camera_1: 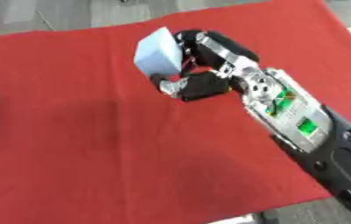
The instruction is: Pick up the objects with one hand, pass them to the other hand, and then place them into the box on the other side of the table.
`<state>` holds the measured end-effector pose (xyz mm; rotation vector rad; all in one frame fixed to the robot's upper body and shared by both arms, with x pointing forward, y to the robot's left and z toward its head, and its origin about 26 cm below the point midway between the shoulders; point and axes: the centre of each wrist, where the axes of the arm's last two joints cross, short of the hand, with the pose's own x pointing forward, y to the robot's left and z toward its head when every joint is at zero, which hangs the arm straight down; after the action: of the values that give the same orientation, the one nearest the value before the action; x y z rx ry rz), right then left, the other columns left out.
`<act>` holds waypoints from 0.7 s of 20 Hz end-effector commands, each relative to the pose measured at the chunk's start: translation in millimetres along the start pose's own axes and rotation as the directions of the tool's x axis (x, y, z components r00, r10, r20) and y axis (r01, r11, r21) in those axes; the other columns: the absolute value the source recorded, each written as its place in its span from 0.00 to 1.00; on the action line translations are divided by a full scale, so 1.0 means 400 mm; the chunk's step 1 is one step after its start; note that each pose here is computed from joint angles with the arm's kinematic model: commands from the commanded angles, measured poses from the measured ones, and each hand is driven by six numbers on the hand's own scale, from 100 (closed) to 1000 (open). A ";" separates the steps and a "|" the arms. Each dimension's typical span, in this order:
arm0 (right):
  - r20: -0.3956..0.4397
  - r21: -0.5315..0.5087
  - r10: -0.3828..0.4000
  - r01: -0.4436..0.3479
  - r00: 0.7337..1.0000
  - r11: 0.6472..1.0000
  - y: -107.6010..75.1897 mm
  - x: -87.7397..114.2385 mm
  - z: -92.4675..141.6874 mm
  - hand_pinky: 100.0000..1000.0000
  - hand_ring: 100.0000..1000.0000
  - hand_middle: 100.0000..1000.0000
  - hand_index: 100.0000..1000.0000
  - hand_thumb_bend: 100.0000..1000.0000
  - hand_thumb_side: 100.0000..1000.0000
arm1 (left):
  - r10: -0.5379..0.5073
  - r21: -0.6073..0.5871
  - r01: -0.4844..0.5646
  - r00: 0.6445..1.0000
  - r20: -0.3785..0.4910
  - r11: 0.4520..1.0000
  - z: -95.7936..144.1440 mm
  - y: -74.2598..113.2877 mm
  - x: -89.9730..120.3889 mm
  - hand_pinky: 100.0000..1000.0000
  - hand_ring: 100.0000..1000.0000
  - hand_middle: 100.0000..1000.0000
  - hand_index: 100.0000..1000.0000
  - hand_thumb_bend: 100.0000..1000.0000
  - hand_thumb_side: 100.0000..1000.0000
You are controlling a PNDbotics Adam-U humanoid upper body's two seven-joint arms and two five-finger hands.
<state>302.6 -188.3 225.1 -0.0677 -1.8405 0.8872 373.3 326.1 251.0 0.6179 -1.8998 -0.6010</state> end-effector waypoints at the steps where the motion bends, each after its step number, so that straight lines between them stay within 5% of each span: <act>1: 0.035 -0.018 0.008 -0.007 0.999 1.000 -0.001 0.008 -0.006 0.57 0.57 0.40 0.57 0.00 0.08 | -0.061 -0.048 0.064 0.996 0.065 0.997 -0.013 0.024 0.050 0.78 0.76 0.77 0.73 0.05 0.65; 14: 0.146 0.097 0.023 -0.037 0.989 0.995 0.041 0.019 -0.013 0.58 0.58 0.40 0.57 0.00 0.06 | -0.122 -0.364 0.179 0.977 0.172 0.914 -0.061 -0.057 0.168 0.78 0.77 0.77 0.74 0.07 0.69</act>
<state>301.6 -172.4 212.9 0.0137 -1.8938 1.0000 377.2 261.5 279.3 0.4601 -1.8073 -1.0822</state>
